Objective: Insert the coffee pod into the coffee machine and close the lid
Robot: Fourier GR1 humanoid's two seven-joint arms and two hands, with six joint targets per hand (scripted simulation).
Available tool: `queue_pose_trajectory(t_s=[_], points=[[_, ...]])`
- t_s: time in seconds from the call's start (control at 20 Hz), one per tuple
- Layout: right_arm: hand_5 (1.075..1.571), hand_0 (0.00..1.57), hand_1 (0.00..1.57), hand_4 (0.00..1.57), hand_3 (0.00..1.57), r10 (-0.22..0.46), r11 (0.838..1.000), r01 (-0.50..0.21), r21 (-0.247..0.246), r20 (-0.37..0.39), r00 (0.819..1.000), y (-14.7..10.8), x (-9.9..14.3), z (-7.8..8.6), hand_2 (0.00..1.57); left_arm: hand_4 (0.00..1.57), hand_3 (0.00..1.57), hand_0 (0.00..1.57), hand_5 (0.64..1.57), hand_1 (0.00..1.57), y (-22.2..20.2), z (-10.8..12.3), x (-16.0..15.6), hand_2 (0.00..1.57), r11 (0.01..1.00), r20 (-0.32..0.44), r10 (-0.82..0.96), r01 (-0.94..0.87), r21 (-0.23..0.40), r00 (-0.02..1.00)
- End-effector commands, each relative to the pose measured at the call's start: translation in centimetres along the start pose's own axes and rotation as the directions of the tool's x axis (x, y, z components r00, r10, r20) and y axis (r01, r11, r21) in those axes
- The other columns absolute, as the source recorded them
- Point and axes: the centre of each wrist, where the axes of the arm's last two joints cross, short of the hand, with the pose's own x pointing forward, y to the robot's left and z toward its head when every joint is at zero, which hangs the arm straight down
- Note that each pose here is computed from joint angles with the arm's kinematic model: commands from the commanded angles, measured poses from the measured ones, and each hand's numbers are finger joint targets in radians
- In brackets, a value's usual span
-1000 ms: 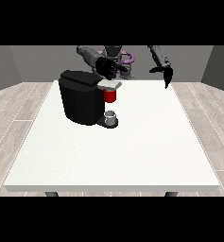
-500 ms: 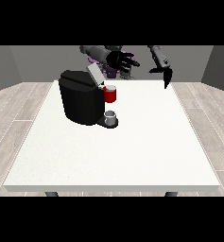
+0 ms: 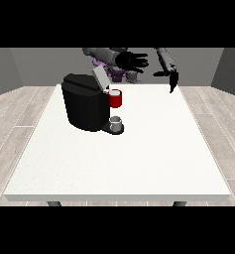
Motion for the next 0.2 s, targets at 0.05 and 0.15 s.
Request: queue_pose_trajectory(t_s=[0.05, 0.15], points=[[1.571, 0.0, 0.0, 0.49, 0.0, -0.066, 0.989, 0.053, 0.135, 0.098, 0.993, 2.7, -2.4, 4.2, 0.0, 0.17, 0.0, 0.0, 1.571, 0.0, 0.3, 0.5, 0.0, 0.0, 1.0, 0.029, -0.007, 0.007, -0.011, 1.0], [1.571, 0.0, 0.0, 0.46, 0.0, -0.159, 0.974, 0.154, 0.167, 0.022, 0.987, 5.1, -3.0, 7.7, 0.0, 0.17, 0.0, 0.0, 1.571, 0.0, -2.0, 0.4, -1.4, 0.0, 1.0, -0.035, 0.012, -0.013, -0.028, 0.999]])
